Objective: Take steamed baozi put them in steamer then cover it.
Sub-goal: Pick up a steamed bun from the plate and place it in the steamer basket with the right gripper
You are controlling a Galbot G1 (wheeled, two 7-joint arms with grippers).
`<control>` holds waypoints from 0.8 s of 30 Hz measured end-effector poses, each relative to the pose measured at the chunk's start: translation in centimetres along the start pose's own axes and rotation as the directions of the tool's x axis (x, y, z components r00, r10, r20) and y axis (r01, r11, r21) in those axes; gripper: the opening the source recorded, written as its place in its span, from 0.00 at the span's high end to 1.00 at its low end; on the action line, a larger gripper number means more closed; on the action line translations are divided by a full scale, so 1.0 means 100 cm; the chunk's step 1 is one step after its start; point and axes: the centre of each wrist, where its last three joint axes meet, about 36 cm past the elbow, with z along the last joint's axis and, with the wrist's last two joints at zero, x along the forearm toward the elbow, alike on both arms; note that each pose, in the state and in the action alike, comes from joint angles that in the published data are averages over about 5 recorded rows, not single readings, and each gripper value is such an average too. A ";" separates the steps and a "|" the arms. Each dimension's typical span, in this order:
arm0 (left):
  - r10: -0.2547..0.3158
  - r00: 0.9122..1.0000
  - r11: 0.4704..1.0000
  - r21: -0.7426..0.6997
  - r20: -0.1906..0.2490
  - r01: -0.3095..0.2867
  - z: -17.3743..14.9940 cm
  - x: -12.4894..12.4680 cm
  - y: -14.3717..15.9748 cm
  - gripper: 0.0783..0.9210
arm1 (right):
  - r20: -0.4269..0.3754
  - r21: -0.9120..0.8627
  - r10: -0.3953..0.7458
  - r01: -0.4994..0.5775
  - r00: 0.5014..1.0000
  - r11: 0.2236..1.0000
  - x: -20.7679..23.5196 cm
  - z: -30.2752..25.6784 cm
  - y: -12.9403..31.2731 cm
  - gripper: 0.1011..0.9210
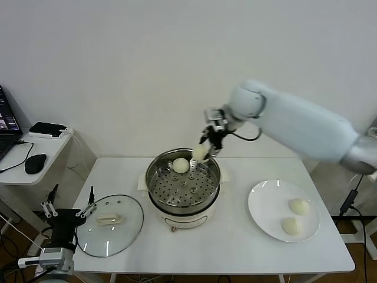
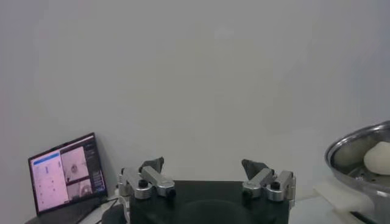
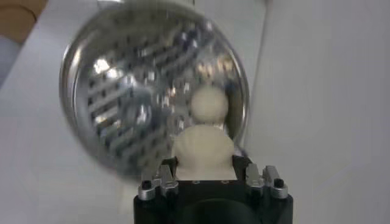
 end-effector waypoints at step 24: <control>-0.006 1.000 1.000 0.006 0.008 0.006 -0.003 -0.001 0.000 0.12 | 0.007 -0.019 -0.100 0.100 0.995 0.995 -0.103 -0.058 -0.005 0.40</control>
